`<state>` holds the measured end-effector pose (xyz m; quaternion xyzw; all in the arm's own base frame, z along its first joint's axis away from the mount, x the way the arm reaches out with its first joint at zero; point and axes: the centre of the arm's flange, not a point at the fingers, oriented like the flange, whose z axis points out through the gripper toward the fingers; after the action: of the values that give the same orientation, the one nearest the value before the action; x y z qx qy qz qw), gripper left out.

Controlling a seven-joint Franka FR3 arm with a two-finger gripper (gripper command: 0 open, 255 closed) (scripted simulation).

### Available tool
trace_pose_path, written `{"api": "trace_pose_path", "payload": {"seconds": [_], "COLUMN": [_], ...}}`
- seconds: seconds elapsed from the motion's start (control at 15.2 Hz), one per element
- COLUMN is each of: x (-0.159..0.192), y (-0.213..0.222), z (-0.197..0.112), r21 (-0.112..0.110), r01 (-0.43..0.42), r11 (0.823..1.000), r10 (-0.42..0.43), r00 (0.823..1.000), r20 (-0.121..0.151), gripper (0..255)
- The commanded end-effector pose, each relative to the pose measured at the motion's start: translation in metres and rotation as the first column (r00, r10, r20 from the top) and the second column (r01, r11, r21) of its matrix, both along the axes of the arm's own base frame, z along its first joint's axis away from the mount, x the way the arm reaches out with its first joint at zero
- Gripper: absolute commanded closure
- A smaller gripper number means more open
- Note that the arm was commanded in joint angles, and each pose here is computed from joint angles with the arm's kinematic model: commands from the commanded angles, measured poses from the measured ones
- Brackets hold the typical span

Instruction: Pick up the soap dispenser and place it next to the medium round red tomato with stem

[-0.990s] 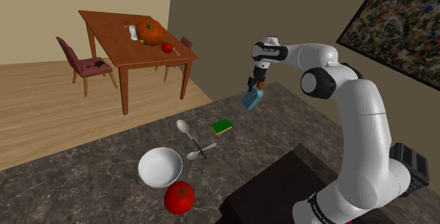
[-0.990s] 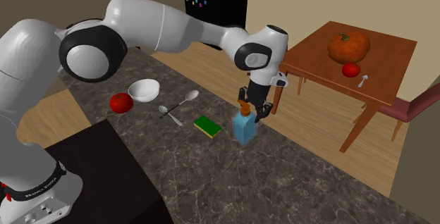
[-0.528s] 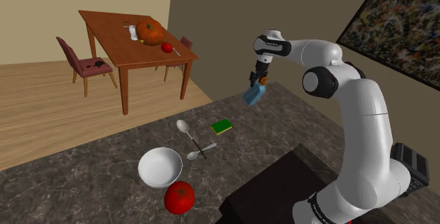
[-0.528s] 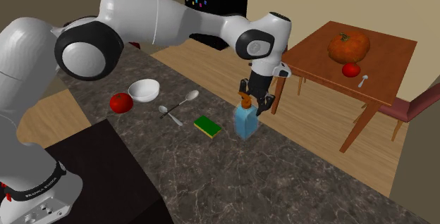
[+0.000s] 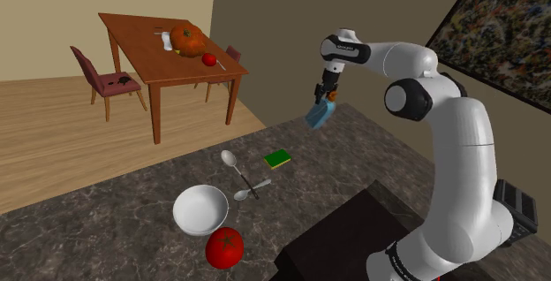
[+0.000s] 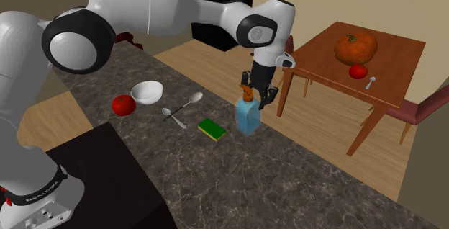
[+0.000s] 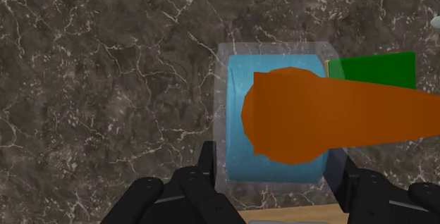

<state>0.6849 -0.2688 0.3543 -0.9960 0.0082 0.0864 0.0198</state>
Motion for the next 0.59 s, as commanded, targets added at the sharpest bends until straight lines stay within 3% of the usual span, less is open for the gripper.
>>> {"api": "trace_pose_path", "payload": {"seconds": [0.0,0.53], "x": [-0.007,-0.038], "y": [0.024,0.124], "z": [0.005,0.021], "r21": [0.000,0.000], "r01": [0.000,0.000], "r11": [1.000,1.000], "r10": [0.000,0.000], "r00": [1.000,1.000], "r20": [0.000,0.000], "gripper": [255,255]}}
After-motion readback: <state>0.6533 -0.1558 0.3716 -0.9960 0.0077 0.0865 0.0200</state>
